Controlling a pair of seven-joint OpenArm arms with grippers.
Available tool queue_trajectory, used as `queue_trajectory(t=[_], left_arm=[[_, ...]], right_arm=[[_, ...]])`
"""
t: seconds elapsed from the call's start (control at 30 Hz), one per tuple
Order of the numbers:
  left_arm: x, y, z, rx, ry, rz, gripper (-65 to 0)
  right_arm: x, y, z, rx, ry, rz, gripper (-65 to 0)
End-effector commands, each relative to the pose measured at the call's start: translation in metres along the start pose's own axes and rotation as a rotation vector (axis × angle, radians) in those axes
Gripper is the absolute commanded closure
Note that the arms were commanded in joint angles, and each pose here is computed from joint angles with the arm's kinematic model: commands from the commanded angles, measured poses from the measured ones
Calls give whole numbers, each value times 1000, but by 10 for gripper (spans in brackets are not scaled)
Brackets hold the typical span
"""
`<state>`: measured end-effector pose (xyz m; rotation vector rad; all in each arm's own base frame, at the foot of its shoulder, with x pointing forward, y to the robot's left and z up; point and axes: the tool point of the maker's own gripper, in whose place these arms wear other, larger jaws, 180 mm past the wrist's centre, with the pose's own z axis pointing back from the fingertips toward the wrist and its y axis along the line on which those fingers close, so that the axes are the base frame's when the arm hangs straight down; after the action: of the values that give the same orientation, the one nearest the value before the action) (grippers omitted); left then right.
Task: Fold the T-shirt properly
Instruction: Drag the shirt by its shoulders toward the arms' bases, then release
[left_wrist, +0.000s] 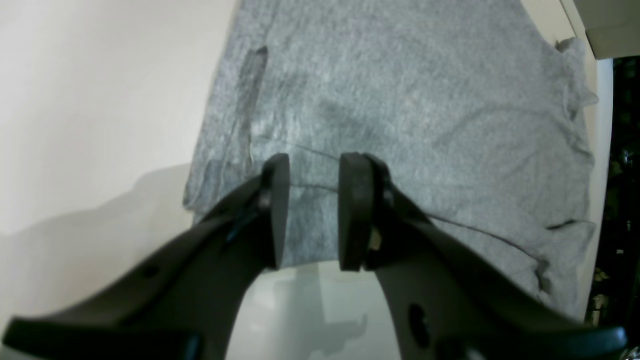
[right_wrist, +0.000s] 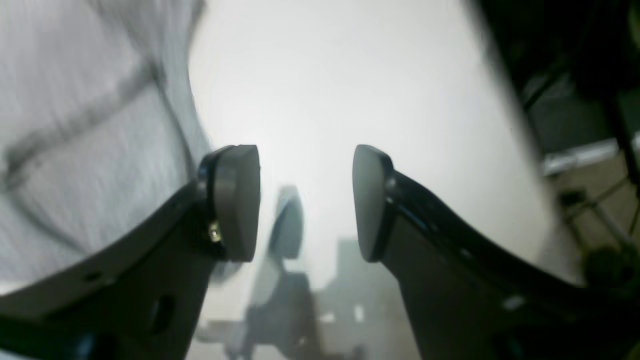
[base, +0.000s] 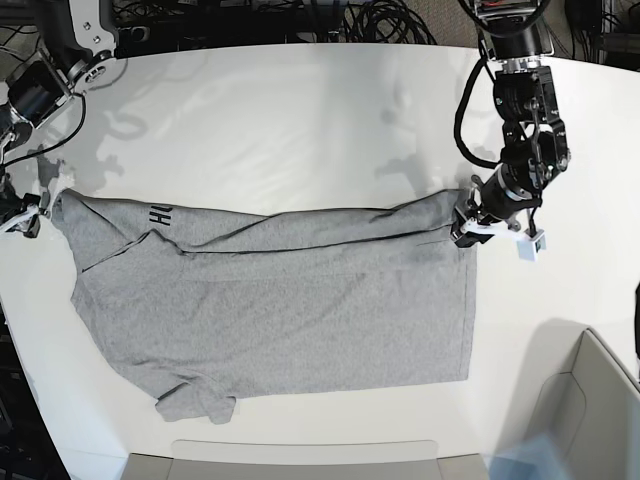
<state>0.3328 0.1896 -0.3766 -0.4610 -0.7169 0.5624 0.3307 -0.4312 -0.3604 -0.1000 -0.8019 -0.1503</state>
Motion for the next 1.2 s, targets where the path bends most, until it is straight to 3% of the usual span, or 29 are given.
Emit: queue_trajectory(t=[0.0,0.73,1.17], left_arm=[[12,-7,3,-19,-29,-15,-174],[2,-16,-1,-38,3,-34,-175],[-9,13,-3,26,8,-14,-199]], right_arm=[[22,-7,7,-3,-64,20,-298],[-16,47,-20,110,0,-40,-298],[-17,31,-15,81,10,-25,-298]])
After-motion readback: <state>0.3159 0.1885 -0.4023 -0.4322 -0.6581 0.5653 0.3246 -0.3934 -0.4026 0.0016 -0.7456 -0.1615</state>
